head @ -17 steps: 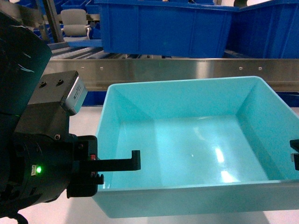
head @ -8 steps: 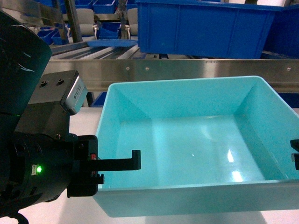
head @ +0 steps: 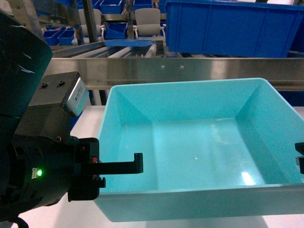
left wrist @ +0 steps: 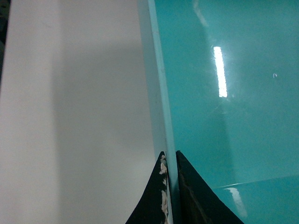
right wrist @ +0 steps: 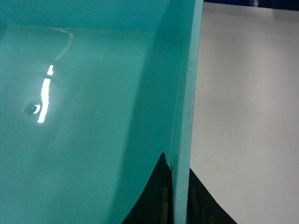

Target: Organize blue bins on left shelf correctly

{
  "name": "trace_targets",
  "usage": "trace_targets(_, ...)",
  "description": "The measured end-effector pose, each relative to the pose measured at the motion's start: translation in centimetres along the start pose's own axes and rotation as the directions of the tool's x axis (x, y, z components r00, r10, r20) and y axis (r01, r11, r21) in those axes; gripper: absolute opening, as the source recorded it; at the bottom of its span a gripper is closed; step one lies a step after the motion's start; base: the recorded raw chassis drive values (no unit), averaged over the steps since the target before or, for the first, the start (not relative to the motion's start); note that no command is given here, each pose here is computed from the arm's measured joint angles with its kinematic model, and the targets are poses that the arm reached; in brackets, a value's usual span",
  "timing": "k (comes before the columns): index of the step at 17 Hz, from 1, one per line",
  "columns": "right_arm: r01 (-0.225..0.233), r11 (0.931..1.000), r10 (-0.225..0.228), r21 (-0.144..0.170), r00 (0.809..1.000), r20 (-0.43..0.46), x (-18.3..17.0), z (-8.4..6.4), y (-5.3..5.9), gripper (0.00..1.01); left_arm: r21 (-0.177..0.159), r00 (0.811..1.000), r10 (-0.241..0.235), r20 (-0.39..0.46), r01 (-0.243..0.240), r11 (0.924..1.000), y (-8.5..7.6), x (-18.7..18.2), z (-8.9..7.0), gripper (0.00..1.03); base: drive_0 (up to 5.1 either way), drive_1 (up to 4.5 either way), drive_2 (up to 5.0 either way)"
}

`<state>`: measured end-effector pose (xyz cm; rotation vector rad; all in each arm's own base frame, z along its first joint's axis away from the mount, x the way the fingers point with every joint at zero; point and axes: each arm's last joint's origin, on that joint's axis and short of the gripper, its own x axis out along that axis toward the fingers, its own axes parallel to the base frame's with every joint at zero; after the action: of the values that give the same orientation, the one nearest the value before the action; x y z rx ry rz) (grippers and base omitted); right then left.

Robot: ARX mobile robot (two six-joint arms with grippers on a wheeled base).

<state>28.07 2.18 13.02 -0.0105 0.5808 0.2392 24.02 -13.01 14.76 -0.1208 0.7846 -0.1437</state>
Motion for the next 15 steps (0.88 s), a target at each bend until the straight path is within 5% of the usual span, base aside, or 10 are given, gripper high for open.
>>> trace_targets(15, 0.0, 1.0, 0.0, 0.0, 1.0, 0.0, 0.0, 0.0, 0.0, 0.02, 0.0, 1.0, 0.0, -0.001, 0.0, 1.0, 0.01, 0.0, 0.0, 0.02, -4.9, 2.05, 2.9)
